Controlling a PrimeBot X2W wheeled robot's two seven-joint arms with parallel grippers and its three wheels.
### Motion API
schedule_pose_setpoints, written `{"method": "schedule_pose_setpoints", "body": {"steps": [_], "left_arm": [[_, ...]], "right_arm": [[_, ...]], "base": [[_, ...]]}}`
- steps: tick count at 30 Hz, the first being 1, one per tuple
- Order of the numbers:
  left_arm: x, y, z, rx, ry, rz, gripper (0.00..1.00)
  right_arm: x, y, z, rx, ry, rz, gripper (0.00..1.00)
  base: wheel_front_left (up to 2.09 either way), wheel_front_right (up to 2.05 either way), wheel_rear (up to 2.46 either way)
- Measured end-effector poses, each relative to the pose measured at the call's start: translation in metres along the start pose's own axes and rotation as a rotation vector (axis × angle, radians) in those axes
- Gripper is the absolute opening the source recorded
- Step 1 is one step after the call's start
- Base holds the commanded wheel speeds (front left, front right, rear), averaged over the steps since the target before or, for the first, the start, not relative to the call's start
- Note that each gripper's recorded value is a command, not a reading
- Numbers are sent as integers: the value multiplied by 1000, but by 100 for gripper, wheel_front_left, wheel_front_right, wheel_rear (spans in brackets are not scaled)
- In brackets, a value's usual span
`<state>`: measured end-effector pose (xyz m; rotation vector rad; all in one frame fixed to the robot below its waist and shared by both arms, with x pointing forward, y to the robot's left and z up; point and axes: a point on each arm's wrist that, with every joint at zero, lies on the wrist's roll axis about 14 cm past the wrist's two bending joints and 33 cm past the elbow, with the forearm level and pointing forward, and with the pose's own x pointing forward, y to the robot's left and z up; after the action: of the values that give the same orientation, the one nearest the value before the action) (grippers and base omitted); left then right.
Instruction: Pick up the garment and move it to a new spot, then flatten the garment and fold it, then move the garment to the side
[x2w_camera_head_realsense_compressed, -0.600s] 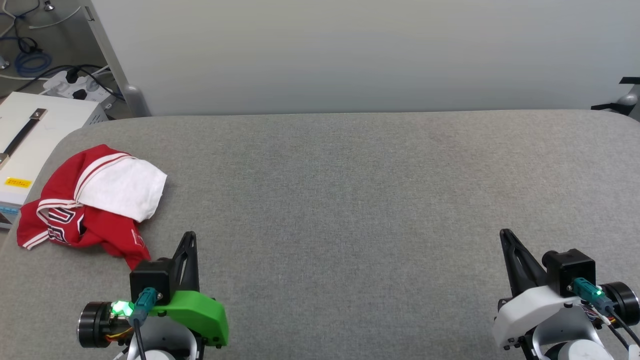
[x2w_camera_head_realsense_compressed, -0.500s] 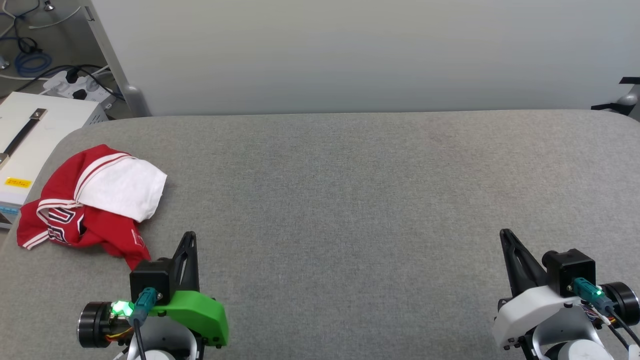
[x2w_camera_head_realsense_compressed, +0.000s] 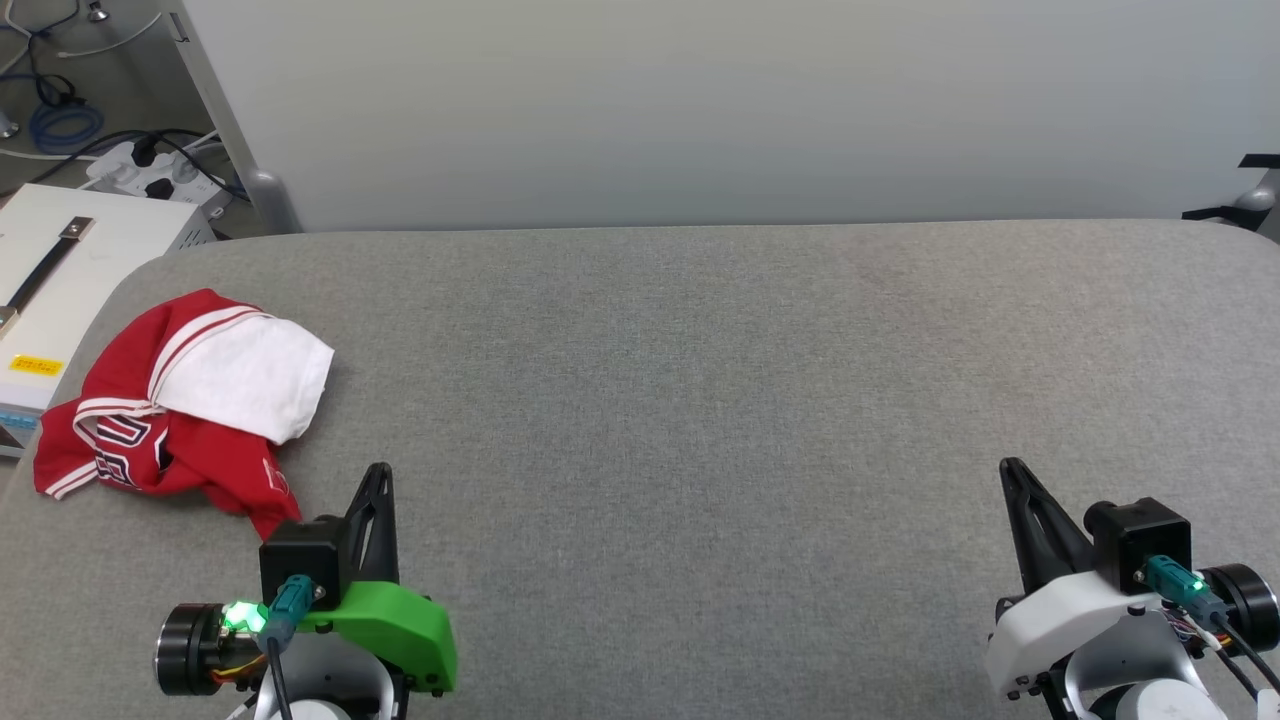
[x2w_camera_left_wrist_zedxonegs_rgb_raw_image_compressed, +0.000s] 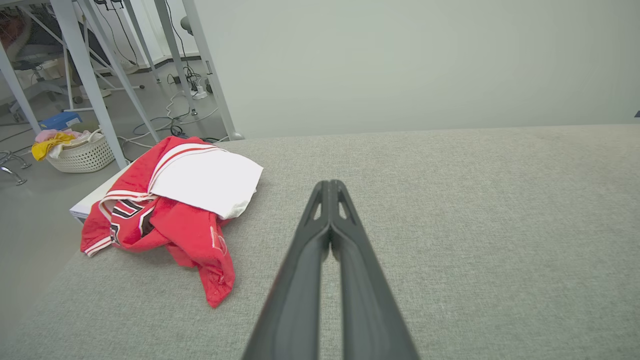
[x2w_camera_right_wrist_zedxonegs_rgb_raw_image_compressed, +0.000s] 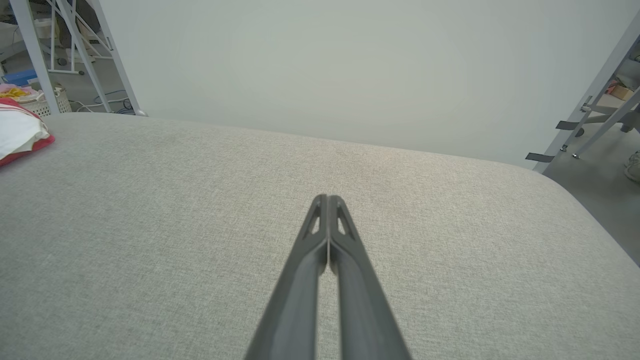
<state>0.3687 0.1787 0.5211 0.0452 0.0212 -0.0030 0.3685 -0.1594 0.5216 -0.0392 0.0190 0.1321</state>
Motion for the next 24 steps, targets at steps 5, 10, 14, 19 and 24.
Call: {"method": "schedule_pose_setpoints", "body": {"steps": [5, 10, 14, 19, 24], "left_arm": [[0, 0, 0, 0, 0, 0, 0], [0, 0, -1, 0, 2, -1, 100], [0, 0, -1, -1, 4, -1, 100], [0, -1, -3, -11, 3, -2, 100], [0, -1, -5, -24, 3, -3, 100]], "right_arm": [[0, 0, 0, 0, 0, 0, 0], [0, 0, 0, 1, 0, 0, 100], [0, 0, -1, 4, 2, 0, 100], [0, -1, -1, 6, -3, -3, 100], [0, -3, 0, 17, -11, -8, 100]], "base": [[0, 0, 0], [0, 0, 0], [0, 0, 0], [0, 0, 0], [0, 0, 0]]}}
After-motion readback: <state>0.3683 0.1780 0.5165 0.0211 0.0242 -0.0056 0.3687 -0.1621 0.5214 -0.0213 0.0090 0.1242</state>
